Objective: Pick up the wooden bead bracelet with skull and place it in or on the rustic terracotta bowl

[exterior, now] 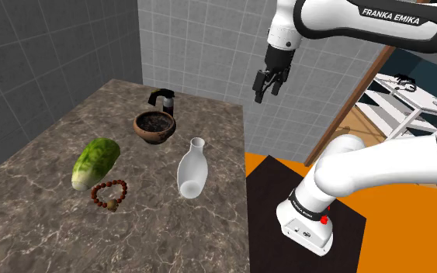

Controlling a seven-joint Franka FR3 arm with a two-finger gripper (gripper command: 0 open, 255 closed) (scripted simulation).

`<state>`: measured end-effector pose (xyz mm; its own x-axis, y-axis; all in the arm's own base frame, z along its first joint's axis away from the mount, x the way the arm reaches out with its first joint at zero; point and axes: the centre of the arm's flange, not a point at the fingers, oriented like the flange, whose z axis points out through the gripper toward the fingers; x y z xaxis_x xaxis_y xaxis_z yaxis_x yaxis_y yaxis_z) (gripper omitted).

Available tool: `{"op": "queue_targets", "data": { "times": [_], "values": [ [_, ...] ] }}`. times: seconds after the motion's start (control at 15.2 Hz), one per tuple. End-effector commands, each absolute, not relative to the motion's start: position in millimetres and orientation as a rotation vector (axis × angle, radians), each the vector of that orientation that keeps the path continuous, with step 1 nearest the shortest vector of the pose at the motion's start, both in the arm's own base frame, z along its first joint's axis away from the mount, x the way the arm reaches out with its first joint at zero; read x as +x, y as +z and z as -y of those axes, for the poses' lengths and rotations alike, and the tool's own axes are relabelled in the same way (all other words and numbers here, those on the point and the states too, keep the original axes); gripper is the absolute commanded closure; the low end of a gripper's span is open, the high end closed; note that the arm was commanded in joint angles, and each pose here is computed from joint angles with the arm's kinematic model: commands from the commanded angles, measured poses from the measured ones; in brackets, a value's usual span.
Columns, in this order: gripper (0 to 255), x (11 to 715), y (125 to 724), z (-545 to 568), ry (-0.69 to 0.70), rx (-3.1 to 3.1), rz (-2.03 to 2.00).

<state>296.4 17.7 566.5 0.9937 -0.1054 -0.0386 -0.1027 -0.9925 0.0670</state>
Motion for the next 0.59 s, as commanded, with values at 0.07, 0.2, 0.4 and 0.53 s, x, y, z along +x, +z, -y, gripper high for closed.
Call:
{"op": "queue_targets", "data": {
  "times": [0.07, 0.2, 0.4, 0.53],
  "values": [
    [0, 302.7, 559.2, -26.6, -0.065, 3.073, 0.155],
    [0, 315.1, 544.7, -44.4, -0.065, 3.076, 0.143],
    [0, 333.5, 523.0, -71.4, -0.066, 3.08, 0.126],
    [0, 345.6, 508.5, -89.5, -0.067, 3.083, 0.114]
  ]
}}
